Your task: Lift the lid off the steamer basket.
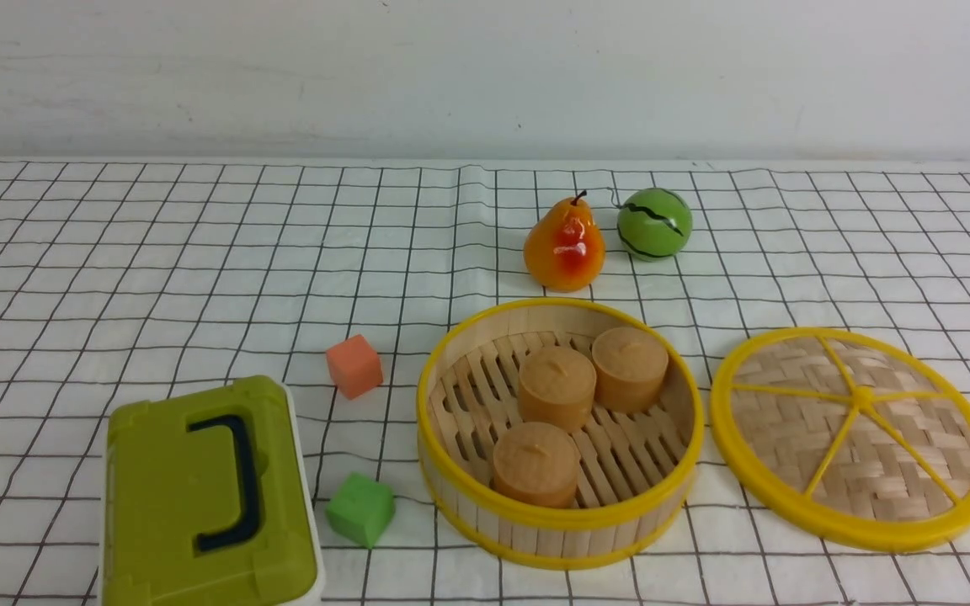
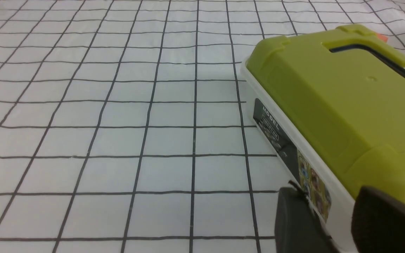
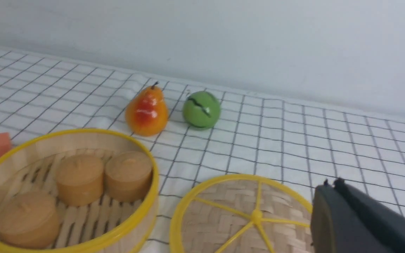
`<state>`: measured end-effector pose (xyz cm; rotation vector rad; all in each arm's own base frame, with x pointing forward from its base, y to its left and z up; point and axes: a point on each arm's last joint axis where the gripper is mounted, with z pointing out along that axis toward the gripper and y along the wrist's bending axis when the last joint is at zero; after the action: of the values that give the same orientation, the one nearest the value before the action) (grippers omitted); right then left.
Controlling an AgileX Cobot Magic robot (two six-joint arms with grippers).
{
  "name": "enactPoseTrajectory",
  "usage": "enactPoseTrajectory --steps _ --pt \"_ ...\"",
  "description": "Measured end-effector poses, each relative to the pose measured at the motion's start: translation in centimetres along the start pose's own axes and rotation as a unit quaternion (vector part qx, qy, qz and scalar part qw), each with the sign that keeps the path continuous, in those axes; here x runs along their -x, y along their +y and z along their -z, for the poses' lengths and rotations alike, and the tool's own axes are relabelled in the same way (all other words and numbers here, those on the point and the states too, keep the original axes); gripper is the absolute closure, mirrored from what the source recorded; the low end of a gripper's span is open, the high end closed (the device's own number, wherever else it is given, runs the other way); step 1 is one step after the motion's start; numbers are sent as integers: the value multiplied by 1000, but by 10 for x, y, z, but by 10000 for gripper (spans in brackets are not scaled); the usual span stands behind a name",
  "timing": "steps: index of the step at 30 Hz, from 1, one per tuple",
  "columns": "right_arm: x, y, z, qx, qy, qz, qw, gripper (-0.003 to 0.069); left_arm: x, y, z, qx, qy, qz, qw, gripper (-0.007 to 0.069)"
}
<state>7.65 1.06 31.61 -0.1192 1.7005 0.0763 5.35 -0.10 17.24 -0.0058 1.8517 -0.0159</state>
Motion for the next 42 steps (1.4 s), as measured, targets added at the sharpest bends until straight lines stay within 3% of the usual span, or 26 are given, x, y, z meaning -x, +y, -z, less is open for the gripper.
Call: enactPoseTrajectory --steps 7,14,26,42 --pt "-85 -8 4 -70 -13 -33 997 673 0 0 0 0 0 0 1000 386" --pt "-133 -8 4 -83 16 -52 995 673 0 0 0 0 0 0 1000 386" --pt "-145 -6 6 -81 77 -81 990 673 0 0 0 0 0 0 1000 386" --pt "-146 -7 6 -82 82 -84 990 670 0 0 0 0 0 0 1000 386"
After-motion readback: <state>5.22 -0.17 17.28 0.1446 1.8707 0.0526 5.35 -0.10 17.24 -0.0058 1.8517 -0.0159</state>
